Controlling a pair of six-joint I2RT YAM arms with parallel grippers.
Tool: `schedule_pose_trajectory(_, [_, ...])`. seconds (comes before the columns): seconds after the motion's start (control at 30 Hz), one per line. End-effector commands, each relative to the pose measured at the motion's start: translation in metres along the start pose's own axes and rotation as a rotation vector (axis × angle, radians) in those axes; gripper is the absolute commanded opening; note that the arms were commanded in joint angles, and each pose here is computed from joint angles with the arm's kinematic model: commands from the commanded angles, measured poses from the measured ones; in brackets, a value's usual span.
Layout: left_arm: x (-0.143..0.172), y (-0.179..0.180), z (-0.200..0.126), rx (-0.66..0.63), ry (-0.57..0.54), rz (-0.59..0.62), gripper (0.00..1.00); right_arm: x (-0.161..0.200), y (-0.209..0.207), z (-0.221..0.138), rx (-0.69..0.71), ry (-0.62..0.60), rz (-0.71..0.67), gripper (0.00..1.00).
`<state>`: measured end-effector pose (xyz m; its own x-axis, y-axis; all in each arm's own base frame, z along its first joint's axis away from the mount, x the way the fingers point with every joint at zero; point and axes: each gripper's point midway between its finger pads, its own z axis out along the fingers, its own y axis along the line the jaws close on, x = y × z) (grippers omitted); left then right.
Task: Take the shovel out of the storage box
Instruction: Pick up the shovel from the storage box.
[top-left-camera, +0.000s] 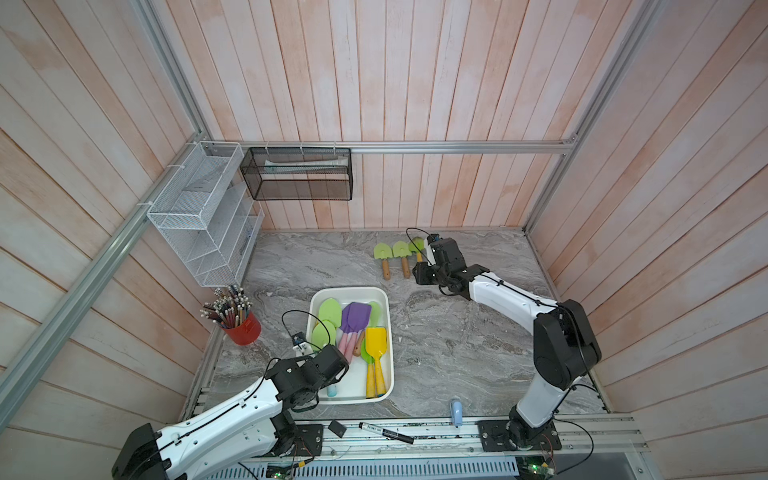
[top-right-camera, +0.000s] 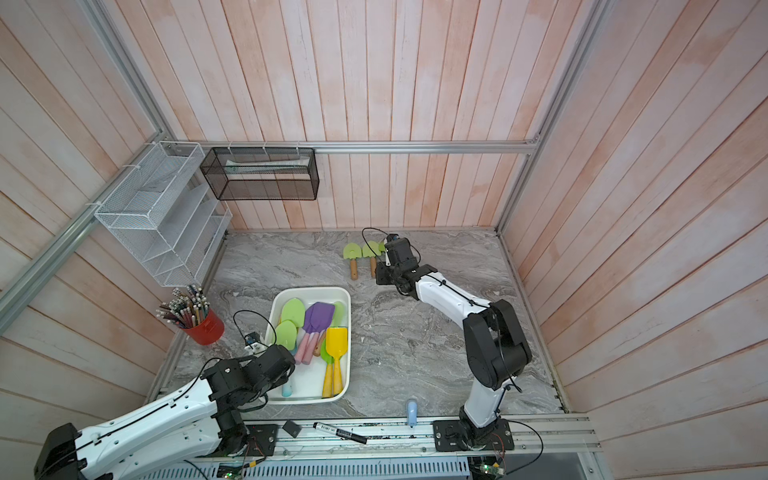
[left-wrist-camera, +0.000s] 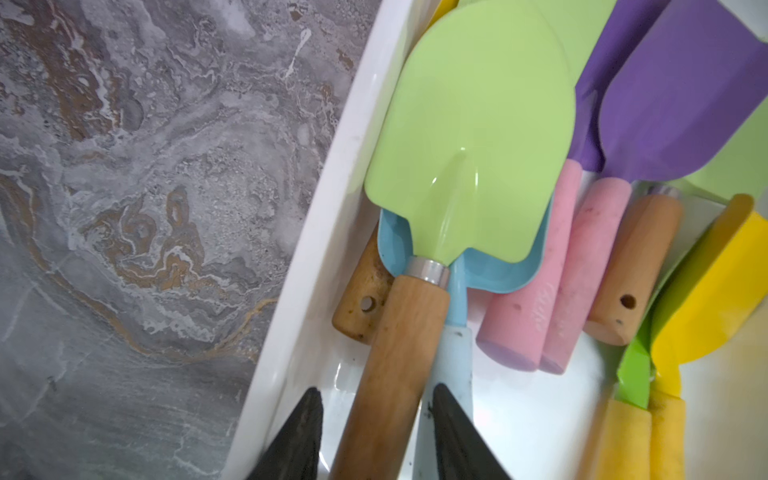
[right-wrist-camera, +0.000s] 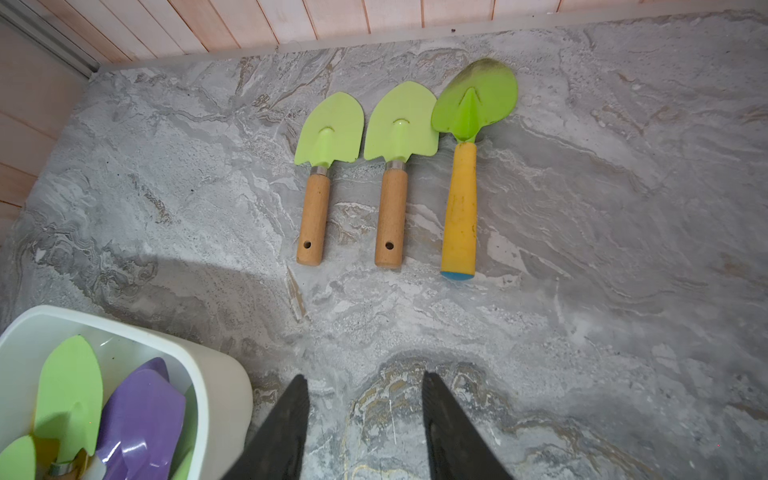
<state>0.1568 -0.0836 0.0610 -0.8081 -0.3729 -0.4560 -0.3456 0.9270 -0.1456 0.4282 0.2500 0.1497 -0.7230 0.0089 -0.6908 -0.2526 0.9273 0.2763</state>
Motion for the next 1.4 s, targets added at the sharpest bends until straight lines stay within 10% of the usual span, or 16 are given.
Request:
schedule_pose_trajectory(0.0, [0.01,-0.001,0.007,0.002,0.035,0.008,0.46,0.006,0.002,0.005,-0.007,0.008,0.001,0.46])
schedule_pose_trajectory(1.37, [0.03,-0.019,0.034,-0.041,0.142,0.2,0.39,0.002,0.009,0.005,-0.02,-0.012,-0.008,0.47])
